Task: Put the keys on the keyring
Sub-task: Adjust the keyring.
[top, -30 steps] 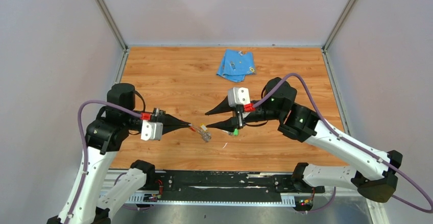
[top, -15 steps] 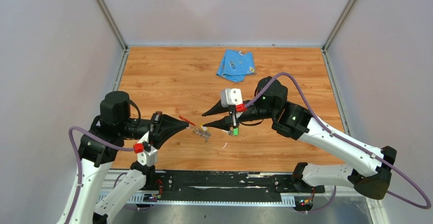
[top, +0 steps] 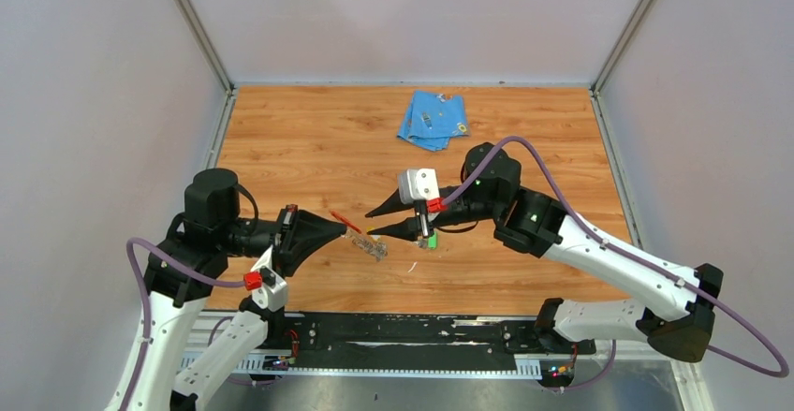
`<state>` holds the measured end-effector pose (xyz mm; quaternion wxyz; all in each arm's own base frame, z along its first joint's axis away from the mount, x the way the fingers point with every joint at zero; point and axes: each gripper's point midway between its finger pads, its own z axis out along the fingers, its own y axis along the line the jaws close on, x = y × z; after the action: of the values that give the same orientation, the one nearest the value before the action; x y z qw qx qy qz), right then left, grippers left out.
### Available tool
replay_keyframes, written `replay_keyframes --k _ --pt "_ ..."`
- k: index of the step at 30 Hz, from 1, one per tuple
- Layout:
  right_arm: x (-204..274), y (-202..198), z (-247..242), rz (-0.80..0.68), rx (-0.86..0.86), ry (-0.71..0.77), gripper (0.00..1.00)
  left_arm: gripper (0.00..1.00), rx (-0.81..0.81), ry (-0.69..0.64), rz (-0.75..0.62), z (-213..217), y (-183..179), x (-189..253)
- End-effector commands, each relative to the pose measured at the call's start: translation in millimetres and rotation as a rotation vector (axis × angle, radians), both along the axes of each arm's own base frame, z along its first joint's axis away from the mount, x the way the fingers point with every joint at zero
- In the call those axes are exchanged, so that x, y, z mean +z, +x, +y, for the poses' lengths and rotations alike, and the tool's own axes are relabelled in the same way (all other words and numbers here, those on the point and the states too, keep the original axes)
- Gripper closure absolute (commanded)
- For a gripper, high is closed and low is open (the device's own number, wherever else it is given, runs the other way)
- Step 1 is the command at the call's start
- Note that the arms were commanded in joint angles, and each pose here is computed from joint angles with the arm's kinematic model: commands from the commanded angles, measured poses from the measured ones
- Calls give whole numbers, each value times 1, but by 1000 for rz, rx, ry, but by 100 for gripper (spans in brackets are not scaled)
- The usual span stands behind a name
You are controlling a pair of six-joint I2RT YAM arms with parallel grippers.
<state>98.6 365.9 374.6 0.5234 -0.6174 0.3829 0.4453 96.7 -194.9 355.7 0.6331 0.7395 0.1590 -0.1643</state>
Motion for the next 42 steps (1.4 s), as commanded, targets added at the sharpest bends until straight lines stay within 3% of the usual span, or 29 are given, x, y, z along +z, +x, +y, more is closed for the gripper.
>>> replay_keyframes --k 1,6,20,31,34,36,38,41,42 --pt "20 -10 6 -64 18 48 66 100 -60 -32 36 -3 -12 15" --pt "24 -13 10 -103 6 63 67 100 -63 -30 121 -5 -13 14" --pt "20 -18 19 -125 21 46 68 100 -62 -26 196 -6 -11 17" --pt "16 -13 26 -105 -6 34 85 100 -59 -24 219 -6 -11 17" --pt "14 -9 26 -103 -29 29 98 100 -53 -20 229 -6 -10 16" --pt "15 -4 24 -106 -57 27 100 99 -40 -14 241 -6 -8 13" --pt "14 1 22 -111 -88 14 100 82 -14 -4 251 -4 -5 8" --pt "8 3 19 -114 -103 -24 99 66 31 14 267 -2 0 -2" --pt "6 3 19 -112 -102 -32 99 66 33 15 276 -2 0 -2"
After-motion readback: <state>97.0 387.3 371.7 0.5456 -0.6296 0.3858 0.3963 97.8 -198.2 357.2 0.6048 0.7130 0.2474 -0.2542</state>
